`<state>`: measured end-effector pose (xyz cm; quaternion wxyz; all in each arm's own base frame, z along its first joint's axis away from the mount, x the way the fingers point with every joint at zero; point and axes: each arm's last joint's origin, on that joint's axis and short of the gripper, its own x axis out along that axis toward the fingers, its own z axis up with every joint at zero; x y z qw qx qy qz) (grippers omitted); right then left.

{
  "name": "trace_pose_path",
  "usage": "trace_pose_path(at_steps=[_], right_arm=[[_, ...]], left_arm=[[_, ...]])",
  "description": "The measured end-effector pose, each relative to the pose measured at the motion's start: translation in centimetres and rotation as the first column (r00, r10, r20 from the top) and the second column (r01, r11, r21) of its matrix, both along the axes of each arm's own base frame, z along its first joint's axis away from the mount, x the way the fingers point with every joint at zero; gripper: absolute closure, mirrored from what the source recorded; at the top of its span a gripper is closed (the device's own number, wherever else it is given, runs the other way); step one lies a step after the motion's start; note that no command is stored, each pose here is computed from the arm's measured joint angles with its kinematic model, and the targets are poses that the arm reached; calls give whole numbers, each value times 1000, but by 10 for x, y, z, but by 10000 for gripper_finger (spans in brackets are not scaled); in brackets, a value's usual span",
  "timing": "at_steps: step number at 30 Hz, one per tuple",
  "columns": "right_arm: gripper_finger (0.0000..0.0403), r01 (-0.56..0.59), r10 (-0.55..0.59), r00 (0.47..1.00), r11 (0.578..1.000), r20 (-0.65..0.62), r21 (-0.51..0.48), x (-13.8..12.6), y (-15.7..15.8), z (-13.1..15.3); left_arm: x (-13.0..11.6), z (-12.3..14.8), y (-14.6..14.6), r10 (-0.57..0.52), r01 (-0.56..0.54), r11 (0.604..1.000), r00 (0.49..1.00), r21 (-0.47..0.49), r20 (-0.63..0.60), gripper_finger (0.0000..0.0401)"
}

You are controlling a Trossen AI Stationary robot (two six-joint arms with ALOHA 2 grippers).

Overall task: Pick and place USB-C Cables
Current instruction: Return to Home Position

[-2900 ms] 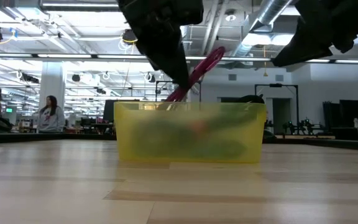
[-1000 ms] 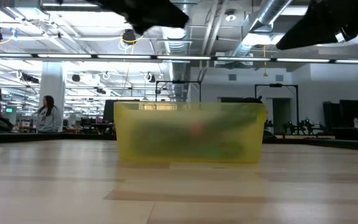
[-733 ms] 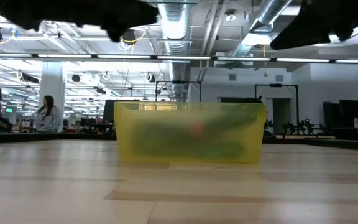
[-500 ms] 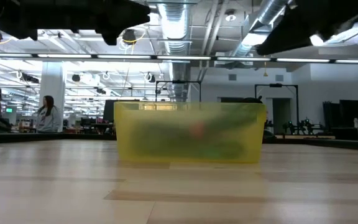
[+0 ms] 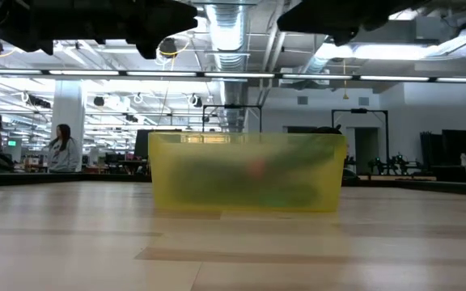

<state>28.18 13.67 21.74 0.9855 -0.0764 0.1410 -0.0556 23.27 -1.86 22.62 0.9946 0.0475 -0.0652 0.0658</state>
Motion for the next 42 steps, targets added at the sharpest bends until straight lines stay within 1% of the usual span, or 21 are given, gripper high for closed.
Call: trace_pose_path(at_steps=[2,4,6,8,11,14,17,20,23,25,29,31,39,42], right_arm=[[384,5,-5,1000,999,3,-36,1,-4,0],[395,4,-5,1000,997,-6,-79,-2,-8,5],[394,4,-4,1000,995,-3,-101,-7,-11,14],[390,0,-1,1000,994,-13,-107,-16,-14,23],[396,-4,5,1000,996,6,-88,-31,-20,38],[398,-14,17,999,997,41,-77,-49,-26,44],[397,-24,29,996,998,84,-56,-67,-34,42],[400,-26,28,986,1000,166,-18,-84,-42,37],[399,-34,32,970,999,240,5,-96,-52,30],[400,-41,35,961,999,273,18,-103,-59,28],[400,-48,35,951,998,308,34,-112,-72,29],[401,-55,44,947,998,319,25,-116,-76,32],[401,-81,71,948,996,311,21,-135,-85,39],[401,-92,75,943,995,323,39,-140,-86,38]], left_arm=[[0,0,0,7,-7,1000,1000,4,-1,259],[-1,0,2,57,-57,998,998,6,-8,259],[-4,3,3,114,-114,993,993,8,-12,259],[-9,8,5,143,-143,990,990,14,-12,259],[-17,16,6,143,-143,990,990,22,-3,259],[-28,23,6,117,-118,993,993,28,30,259],[-38,22,7,95,-97,995,994,34,50,260],[-48,18,8,94,-97,995,992,30,81,260],[-57,13,9,102,-107,993,989,49,106,260],[-62,13,9,103,-111,992,985,56,140,260],[-70,11,10,106,-119,990,981,73,160,260],[-73,13,10,107,-121,990,980,76,168,260],[-84,15,12,109,-122,989,983,82,147,260],[-86,13,13,111,-123,987,987,100,112,274]])
